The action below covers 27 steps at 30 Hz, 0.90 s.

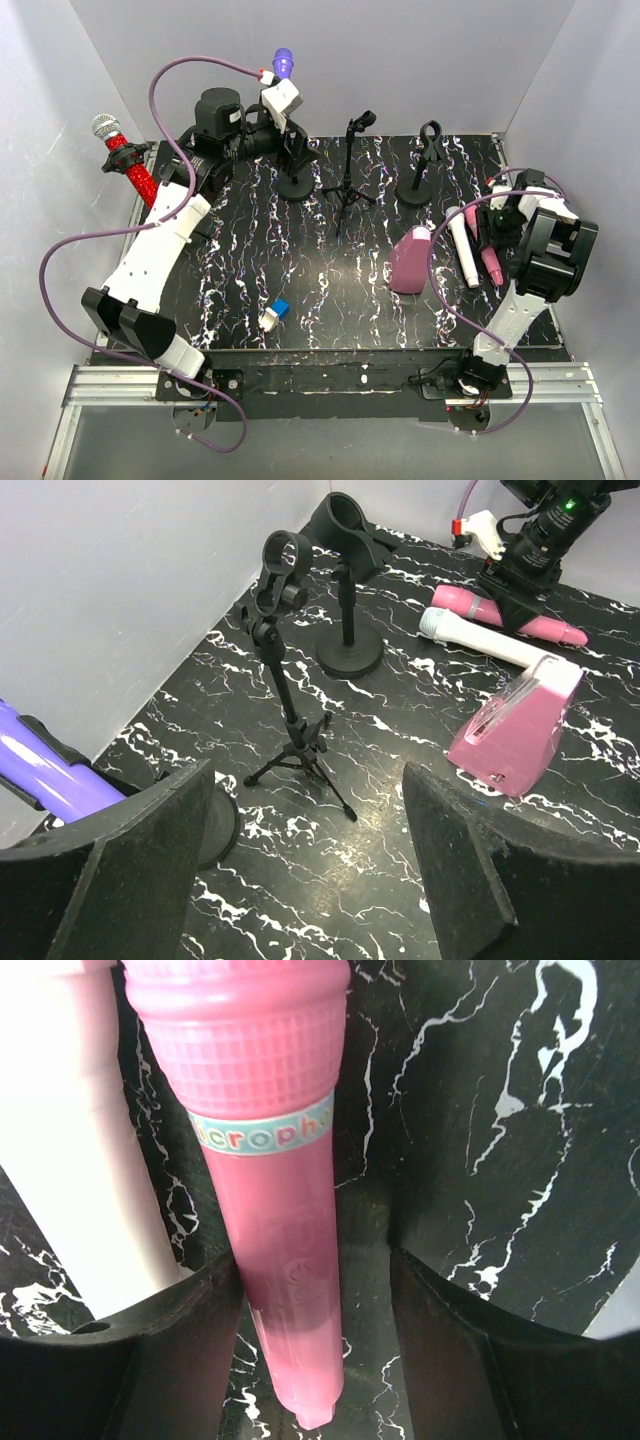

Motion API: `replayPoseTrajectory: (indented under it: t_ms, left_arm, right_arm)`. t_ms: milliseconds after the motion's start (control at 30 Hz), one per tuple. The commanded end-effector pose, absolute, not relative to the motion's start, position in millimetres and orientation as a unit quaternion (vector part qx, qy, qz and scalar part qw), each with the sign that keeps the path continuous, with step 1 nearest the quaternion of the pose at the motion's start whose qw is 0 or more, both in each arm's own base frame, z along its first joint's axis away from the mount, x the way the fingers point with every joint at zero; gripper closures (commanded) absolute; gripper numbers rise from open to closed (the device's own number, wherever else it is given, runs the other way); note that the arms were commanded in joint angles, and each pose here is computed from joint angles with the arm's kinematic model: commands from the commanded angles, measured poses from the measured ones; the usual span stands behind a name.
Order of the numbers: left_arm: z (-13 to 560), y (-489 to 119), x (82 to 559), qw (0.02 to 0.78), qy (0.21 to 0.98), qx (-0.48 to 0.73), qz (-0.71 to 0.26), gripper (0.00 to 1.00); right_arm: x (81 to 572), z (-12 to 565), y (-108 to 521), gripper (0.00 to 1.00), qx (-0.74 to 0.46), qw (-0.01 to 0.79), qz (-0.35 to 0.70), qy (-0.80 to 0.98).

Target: Remove the microphone from the stand

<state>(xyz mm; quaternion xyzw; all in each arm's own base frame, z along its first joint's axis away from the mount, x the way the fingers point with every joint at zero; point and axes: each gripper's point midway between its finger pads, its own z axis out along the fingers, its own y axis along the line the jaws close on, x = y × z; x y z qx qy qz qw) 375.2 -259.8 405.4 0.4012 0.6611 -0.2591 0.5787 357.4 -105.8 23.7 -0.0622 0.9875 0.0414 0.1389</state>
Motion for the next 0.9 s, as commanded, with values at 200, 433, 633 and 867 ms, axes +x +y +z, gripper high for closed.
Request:
replayPoseTrajectory:
  t_ms: [200,433,633,867]
  left_arm:
    - [504.0,-252.7,362.8,0.662,0.597,0.378,-0.25,0.24]
    - [470.6,-186.9,425.3,0.679,0.693,0.229,-0.083,0.21]
    - [432.9,-180.2,470.1,0.653,0.735,0.161,-0.086,0.23]
    - [395.6,-194.7,520.3,0.647,0.741,0.147,-0.107,0.25]
  right_arm:
    - [375.7,117.5,-78.2,0.27,-0.01,0.24,0.105,0.965]
    - [370.9,201.6,-66.0,0.3,0.019,0.309,0.111,0.944]
    - [384.1,276.8,-51.2,0.3,0.035,0.404,0.14,0.903]
    - [372.7,295.8,-31.8,0.28,0.019,0.426,0.176,0.887]
